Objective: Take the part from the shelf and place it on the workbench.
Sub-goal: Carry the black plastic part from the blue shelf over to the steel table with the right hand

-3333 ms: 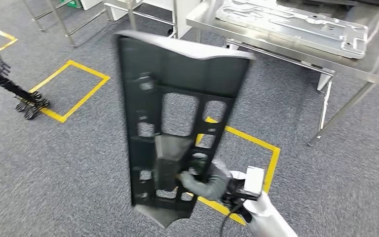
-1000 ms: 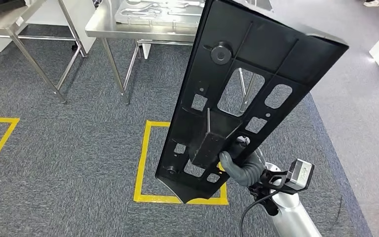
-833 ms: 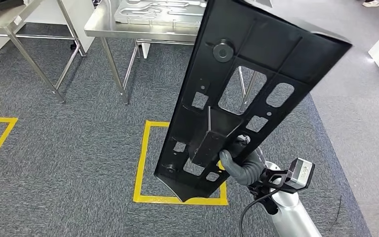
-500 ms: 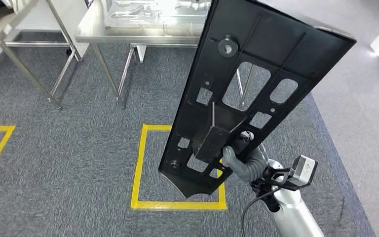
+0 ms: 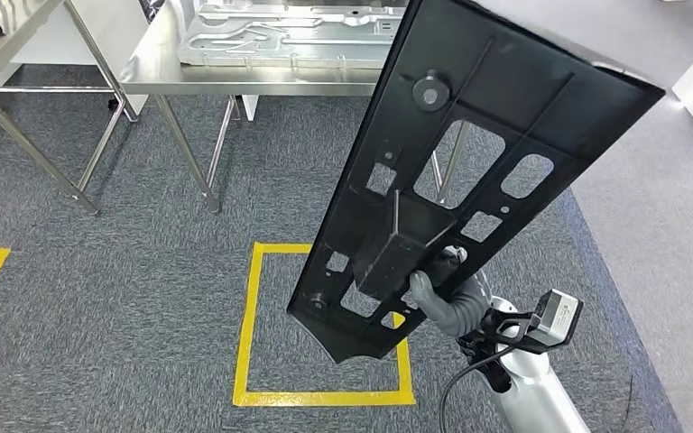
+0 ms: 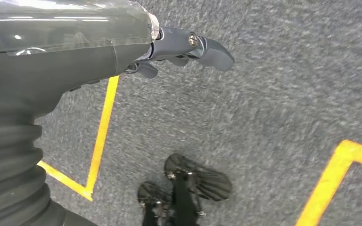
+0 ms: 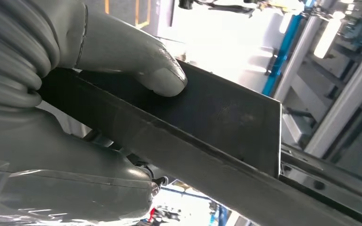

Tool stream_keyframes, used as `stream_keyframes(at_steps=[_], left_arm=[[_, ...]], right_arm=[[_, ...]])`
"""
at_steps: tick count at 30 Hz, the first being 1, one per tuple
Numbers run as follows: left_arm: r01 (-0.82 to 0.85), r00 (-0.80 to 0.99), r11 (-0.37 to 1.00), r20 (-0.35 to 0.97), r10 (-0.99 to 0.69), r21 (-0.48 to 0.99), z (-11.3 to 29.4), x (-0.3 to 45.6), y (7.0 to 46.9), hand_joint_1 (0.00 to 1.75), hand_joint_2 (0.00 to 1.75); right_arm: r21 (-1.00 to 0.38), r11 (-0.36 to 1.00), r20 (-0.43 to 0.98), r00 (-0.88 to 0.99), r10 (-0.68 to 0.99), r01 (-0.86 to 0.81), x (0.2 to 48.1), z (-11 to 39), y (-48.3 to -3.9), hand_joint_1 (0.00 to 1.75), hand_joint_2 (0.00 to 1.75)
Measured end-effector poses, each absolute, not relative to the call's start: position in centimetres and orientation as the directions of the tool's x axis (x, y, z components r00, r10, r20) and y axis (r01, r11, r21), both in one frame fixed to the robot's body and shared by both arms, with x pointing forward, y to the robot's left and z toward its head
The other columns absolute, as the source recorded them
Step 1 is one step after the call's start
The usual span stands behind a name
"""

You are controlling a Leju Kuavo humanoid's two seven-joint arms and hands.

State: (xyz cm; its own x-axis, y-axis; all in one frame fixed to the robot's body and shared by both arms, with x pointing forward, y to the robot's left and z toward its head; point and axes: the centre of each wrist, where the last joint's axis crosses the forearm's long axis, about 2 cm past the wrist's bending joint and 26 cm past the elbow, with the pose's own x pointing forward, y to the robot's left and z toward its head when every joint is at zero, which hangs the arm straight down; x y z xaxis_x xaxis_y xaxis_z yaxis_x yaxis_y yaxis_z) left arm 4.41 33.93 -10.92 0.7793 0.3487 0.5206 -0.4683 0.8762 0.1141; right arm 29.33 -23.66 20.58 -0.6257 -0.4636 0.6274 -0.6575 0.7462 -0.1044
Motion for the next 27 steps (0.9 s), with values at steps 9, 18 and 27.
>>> stream_keyframes(at_steps=[9,18,27], left_arm=[[-0.467,0.778,0.878,0.523,0.348,0.110,-10.91,4.57,33.82,0.00,1.75],[-0.469,0.774,0.876,0.529,0.349,0.108,-10.88,4.82,33.82,0.00,1.75],[-0.469,0.774,0.877,0.529,0.349,0.108,-10.91,4.56,33.85,0.00,1.75]], right_arm=[[-0.098,0.757,0.634,-0.627,-0.453,-0.646,29.10,20.17,-24.17,1.75,1.75],[-0.101,0.760,0.632,-0.631,-0.449,-0.642,29.02,20.21,-24.42,1.75,1.75],[-0.102,0.759,0.629,-0.633,-0.452,-0.643,29.06,20.30,-24.41,1.75,1.75]])
